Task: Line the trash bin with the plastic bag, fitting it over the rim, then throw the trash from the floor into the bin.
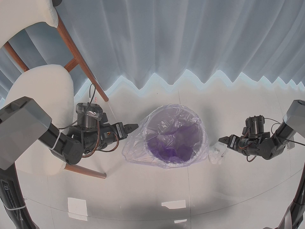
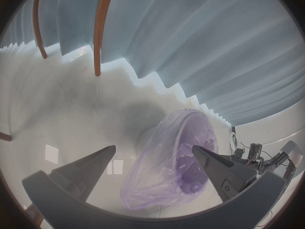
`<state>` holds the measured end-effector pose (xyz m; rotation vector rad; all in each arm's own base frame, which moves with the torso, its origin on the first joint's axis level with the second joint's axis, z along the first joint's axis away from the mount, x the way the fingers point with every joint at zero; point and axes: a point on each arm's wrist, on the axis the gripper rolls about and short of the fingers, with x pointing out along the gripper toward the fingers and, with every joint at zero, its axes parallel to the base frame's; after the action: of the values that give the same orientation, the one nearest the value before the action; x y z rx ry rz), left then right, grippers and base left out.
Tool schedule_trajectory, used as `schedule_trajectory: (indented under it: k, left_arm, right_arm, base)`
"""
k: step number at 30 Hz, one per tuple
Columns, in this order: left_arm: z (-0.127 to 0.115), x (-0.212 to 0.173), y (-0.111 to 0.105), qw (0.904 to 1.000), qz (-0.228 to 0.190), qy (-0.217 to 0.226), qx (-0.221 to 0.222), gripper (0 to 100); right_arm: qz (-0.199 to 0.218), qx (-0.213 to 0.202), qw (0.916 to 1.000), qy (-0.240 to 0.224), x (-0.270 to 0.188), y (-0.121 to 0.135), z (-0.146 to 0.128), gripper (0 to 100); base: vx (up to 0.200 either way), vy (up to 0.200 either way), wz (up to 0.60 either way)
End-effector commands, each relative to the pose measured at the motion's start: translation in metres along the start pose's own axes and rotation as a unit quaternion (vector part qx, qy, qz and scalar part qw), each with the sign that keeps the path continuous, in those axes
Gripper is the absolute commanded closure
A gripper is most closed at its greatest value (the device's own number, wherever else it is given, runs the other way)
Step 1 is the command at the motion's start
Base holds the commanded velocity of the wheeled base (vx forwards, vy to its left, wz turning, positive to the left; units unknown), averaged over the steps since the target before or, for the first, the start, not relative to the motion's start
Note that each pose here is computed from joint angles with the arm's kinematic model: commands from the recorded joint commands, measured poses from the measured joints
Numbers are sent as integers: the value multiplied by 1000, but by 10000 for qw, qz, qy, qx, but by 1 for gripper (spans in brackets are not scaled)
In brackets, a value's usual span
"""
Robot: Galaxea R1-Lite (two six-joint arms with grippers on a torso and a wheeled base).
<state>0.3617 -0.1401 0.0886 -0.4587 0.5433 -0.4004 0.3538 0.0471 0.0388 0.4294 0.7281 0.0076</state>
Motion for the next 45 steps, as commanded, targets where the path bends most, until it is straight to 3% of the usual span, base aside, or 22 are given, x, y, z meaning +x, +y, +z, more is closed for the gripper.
schedule_trajectory:
  k: [1,3,8,13,18,27,28,45]
  left_arm:
    - [-6,31,22,9998,-91,177,-91,0]
    - [-7,37,24,9996,-124,196,-133,0]
    - [2,55,23,9953,-258,27,-931,0]
    - [5,63,24,9890,-301,-29,-1448,0]
    - [0,67,26,9881,-288,12,-1511,0]
    - [-9,71,10,9851,-492,83,-1644,0]
    - [-11,72,8,9847,-502,105,-1667,100]
    - [-13,87,21,9846,-315,-20,-1722,100]
  right_arm:
    - [83,12,9999,-112,-6,4,5,0]
    - [106,20,9998,-143,-8,6,6,0]
    - [135,47,9997,-214,-12,8,10,0]
    - [146,45,9996,-234,-13,8,10,0]
    - [150,45,9996,-241,-14,8,11,0]
    - [146,45,9996,-234,-12,8,11,0]
    - [139,46,9996,-221,-12,8,10,0]
    - [146,52,9996,-251,-13,8,11,0]
  base:
    - [0,0,0]
    - [0,0,0]
    - [0,0,0]
    - [0,0,0]
    - [0,0,0]
    - [0,0,0]
    - [0,0,0]
    - [0,0,0]
